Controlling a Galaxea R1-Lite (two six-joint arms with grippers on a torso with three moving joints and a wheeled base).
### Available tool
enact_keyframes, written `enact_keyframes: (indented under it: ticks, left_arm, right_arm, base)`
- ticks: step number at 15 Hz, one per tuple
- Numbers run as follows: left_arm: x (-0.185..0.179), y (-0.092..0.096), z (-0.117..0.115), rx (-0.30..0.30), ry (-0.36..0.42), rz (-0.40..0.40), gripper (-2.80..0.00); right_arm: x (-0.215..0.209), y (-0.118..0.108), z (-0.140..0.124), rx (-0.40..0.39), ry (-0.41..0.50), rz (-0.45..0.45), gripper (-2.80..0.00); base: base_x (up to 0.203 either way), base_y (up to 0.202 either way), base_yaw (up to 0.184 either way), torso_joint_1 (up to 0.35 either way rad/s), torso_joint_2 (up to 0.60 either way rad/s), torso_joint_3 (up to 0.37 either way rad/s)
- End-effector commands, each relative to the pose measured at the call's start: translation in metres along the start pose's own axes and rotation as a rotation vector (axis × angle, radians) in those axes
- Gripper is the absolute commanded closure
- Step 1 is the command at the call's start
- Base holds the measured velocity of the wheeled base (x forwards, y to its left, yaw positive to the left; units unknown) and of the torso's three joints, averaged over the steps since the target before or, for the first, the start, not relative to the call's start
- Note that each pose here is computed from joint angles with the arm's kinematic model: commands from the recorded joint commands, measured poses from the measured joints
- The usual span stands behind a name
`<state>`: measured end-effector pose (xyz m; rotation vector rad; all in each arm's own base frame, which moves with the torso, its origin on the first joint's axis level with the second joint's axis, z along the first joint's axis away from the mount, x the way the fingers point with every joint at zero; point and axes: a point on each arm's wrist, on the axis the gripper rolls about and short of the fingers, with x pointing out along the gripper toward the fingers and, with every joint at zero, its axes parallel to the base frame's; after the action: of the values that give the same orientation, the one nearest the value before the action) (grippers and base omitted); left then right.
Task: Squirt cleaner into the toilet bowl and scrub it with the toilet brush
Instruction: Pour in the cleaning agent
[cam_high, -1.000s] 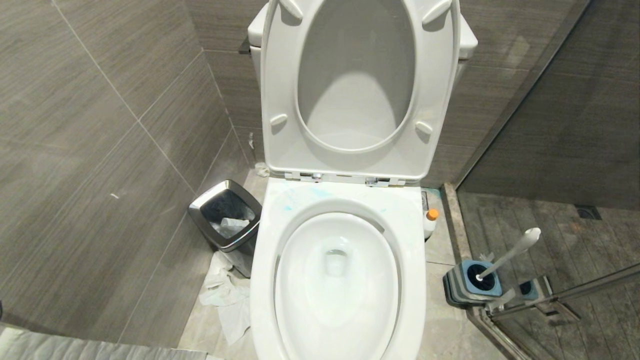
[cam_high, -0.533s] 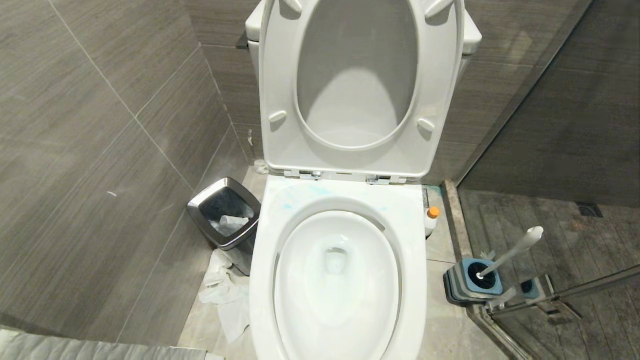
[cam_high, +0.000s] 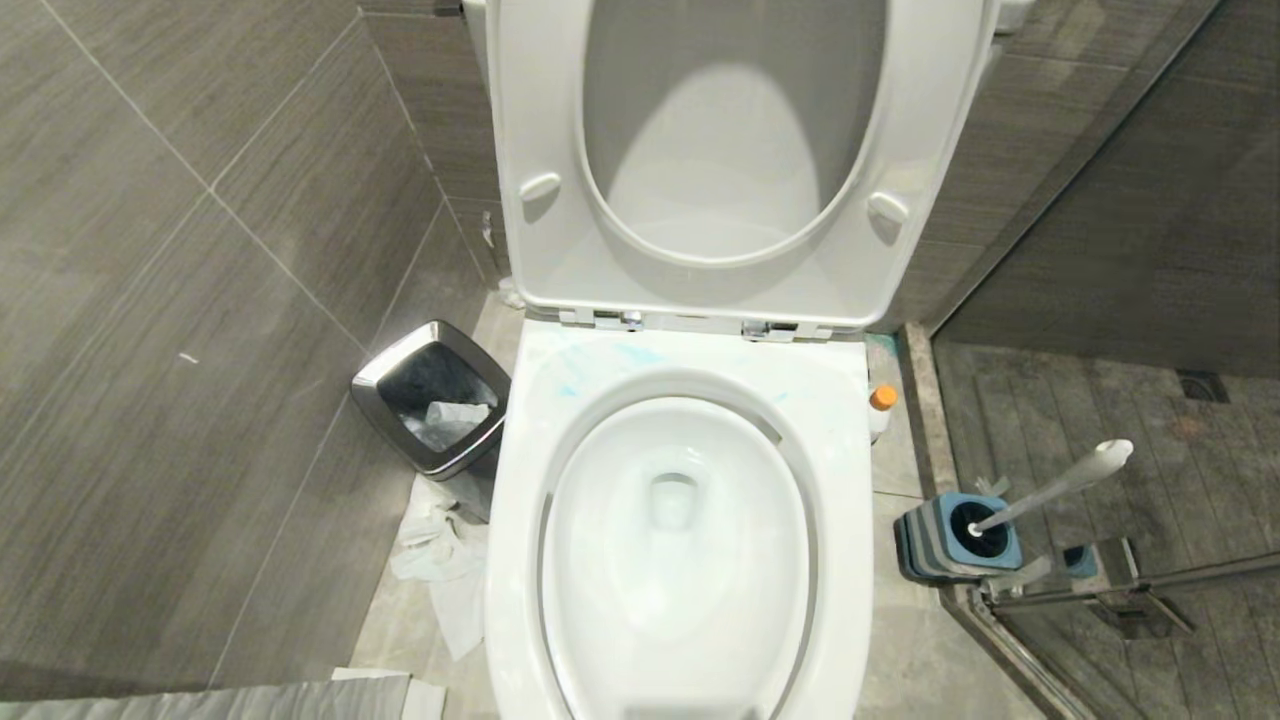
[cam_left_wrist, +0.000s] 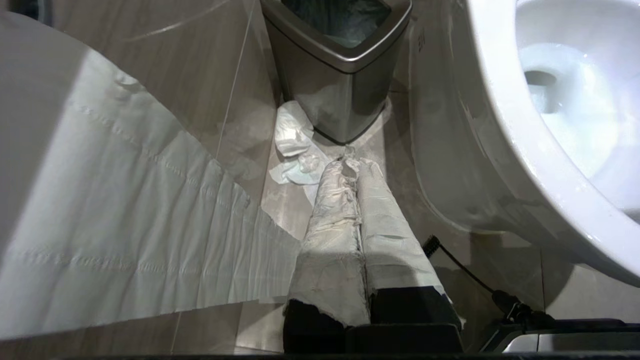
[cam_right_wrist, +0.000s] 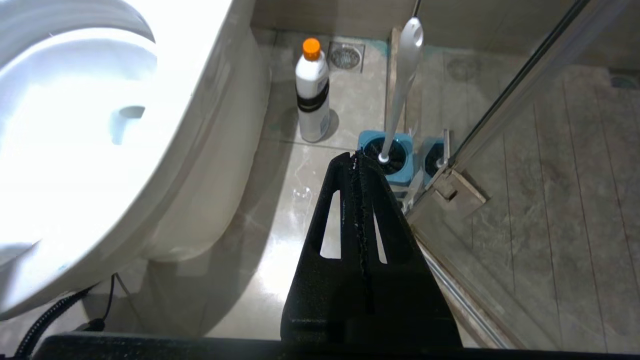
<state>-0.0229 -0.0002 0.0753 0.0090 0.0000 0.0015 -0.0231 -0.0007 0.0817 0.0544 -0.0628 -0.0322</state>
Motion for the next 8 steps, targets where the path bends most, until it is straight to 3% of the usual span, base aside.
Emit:
enact_keyframes:
  ticks: [1, 8]
  left_arm:
    - [0.0002, 0.0000, -0.0004, 0.000, 0.003, 0.000, 0.00]
    - [0.0002, 0.0000, -0.0004, 0.000, 0.003, 0.000, 0.00]
  right_arm:
    - [0.0016, -0.0003, -0.0069, -0.001, 0.025, -0.001, 0.00]
    - [0.0016, -0.0003, -0.0069, -0.004, 0.025, -0.001, 0.00]
  base:
    - [0.000, 0.000, 0.000, 0.007, 0.01, -0.209]
    - [0.000, 0.000, 0.000, 0.004, 0.00, -0.198]
